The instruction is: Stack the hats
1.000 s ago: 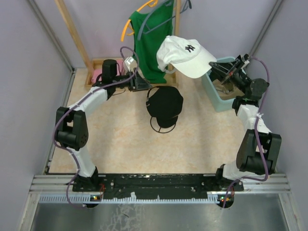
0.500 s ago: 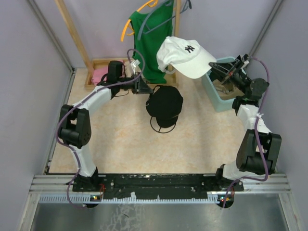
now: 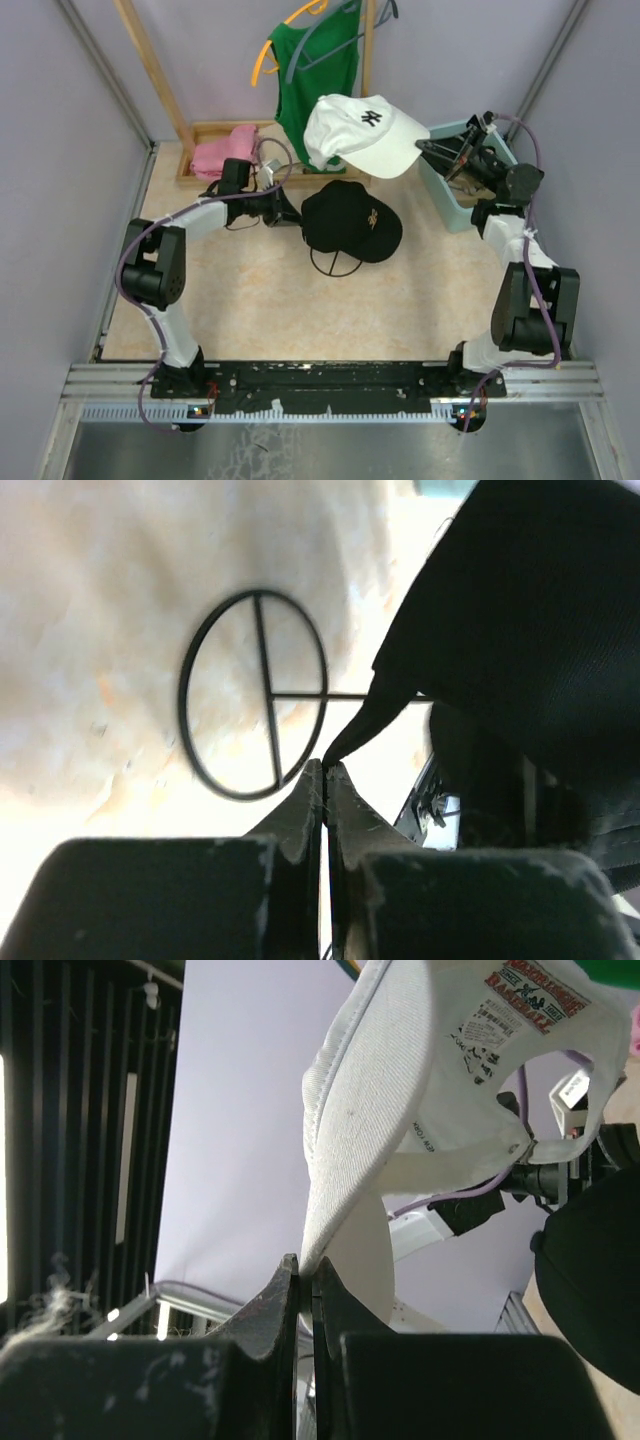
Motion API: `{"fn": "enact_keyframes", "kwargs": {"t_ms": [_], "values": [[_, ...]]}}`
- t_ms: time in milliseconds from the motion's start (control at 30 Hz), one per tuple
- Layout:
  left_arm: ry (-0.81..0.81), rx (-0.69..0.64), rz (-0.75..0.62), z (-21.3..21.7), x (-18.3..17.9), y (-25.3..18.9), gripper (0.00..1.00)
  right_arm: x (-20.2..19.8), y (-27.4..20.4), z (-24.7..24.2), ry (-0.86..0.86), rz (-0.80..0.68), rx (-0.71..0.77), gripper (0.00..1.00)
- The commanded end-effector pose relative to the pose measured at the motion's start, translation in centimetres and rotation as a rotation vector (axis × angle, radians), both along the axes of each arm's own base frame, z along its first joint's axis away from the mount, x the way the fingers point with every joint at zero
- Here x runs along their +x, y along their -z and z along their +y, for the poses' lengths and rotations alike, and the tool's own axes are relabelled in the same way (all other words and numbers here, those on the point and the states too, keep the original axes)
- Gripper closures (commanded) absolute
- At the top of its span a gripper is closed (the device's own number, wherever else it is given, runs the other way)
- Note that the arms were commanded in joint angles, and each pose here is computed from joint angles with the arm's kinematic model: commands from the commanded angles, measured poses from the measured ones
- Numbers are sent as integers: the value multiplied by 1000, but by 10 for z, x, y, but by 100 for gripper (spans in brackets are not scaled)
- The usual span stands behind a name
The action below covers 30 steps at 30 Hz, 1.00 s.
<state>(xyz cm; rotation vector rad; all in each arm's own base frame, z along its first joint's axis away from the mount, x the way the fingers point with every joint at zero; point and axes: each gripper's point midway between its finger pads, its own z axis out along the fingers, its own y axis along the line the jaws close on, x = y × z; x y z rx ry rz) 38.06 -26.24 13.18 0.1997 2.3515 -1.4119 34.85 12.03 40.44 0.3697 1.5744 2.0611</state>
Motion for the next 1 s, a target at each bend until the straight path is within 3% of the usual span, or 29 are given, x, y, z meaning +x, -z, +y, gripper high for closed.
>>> {"fn": "enact_keyframes", "kwargs": {"t_ms": [0,167,567,967], "values": [[-70,30,-3,17,-9,-3,100,-12,-7,12,-73,-103,30,100],[-81,18,-12,19,-10,-7,100,-9,2,28,-153,-103,54,100],[-109,-13,-51,23,24,-20,96,-20,11,50,-268,-71,133,100],[-132,-21,-26,31,29,3,97,-55,70,54,-269,103,110,100]]}}
